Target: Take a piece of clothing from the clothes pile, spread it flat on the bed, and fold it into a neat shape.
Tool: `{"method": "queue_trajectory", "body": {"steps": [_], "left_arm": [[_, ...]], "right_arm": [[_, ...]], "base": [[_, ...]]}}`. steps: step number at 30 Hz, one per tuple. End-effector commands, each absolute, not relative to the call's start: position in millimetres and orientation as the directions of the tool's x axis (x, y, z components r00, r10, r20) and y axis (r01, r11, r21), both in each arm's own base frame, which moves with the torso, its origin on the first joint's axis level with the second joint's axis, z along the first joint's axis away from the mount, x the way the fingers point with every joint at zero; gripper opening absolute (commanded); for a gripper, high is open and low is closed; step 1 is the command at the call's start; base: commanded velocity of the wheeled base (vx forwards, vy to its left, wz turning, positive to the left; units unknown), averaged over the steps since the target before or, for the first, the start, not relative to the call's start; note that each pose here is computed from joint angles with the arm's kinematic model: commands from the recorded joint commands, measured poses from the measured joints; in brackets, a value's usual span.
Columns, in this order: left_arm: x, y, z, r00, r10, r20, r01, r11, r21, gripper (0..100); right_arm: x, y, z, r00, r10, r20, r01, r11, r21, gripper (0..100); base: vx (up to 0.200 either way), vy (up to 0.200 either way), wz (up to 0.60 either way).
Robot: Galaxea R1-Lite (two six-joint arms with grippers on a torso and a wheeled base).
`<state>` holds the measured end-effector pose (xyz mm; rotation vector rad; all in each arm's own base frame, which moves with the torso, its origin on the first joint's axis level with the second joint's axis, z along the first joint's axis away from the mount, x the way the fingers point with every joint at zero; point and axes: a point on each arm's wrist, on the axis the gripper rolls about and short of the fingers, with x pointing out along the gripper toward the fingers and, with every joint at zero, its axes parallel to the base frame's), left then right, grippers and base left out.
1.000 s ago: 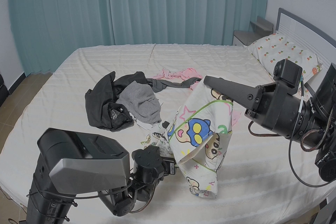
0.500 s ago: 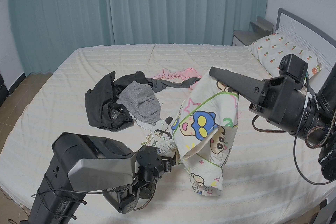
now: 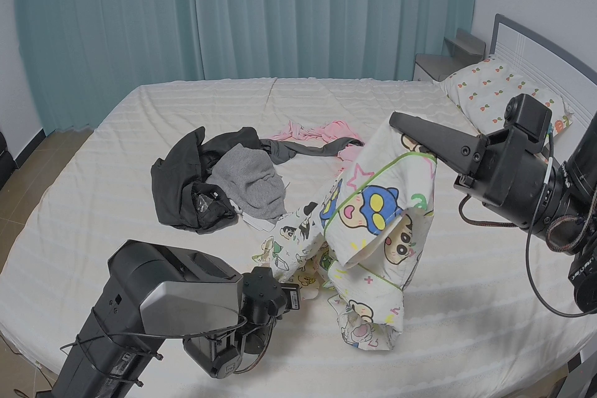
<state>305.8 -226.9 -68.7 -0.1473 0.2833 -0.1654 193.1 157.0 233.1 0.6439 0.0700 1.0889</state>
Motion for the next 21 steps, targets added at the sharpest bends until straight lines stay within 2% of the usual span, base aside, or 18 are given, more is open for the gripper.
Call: {"method": "queue_trajectory", "body": {"steps": [1,4,10,14,15,18,21], "left_arm": [[307,-204,-50,0.958,-0.133,-0.252,0.082,0.975,-0.206,0],[290,-192,-33,0.952,-0.134,-0.277,0.069,0.970,-0.232,0],[269,-164,26,0.963,-0.166,-0.213,0.094,0.945,-0.313,0],[250,-138,47,0.946,-0.224,-0.235,0.158,0.950,-0.270,0],[246,-126,59,0.949,-0.227,-0.218,0.166,0.949,-0.267,0],[253,-112,85,0.969,-0.185,-0.164,0.134,0.951,-0.280,0],[259,-106,122,0.978,-0.163,-0.134,0.118,0.949,-0.293,0]], "right_arm": [[201,139,224,0.554,0.802,0.224,-0.758,0.375,0.533,0],[207,128,220,0.597,0.775,0.210,-0.731,0.417,0.539,0],[227,103,210,0.699,0.696,0.167,-0.649,0.518,0.558,0],[240,89,201,0.753,0.644,0.133,-0.589,0.570,0.573,0],[249,81,196,0.786,0.607,0.117,-0.550,0.600,0.581,0],[259,73,189,0.837,0.539,0.094,-0.483,0.647,0.590,0],[262,71,193,0.855,0.507,0.110,-0.468,0.661,0.587,0]], "base": [[0.000,0.000,0.00],[0.000,0.000,0.00],[0.000,0.000,0.00],[0.000,0.000,0.00],[0.000,0.000,0.00],[0.000,0.000,0.00],[0.000,0.000,0.00]]}}
